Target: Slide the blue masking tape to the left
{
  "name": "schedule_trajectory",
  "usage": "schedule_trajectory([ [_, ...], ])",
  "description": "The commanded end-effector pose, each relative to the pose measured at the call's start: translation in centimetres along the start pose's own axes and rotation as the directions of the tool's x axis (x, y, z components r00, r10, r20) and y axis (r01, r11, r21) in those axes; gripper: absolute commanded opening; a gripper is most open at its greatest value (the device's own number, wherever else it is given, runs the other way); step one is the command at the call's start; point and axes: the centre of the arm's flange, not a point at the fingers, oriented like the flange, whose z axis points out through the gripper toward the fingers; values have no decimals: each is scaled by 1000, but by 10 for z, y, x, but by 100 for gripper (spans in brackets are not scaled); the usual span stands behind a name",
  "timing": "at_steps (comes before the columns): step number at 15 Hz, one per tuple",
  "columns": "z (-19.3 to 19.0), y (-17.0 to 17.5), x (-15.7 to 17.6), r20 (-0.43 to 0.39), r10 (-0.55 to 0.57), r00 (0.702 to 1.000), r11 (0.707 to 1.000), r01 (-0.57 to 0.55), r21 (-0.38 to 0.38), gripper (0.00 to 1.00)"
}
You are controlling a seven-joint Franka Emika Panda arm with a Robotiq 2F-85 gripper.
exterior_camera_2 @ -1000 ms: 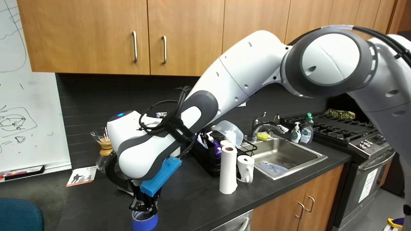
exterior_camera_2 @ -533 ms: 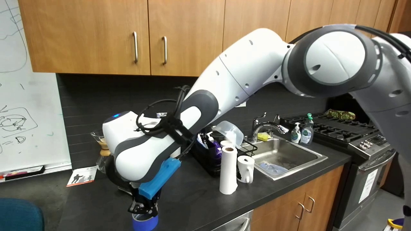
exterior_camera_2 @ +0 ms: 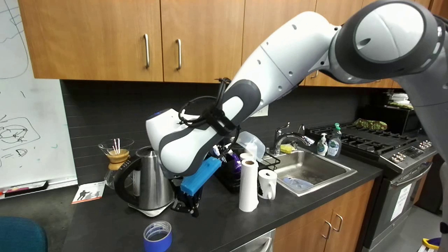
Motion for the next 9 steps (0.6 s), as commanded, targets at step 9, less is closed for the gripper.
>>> schedule_trajectory([
  [9, 53, 2, 31, 36, 2, 999, 1000, -2, 11, 0],
])
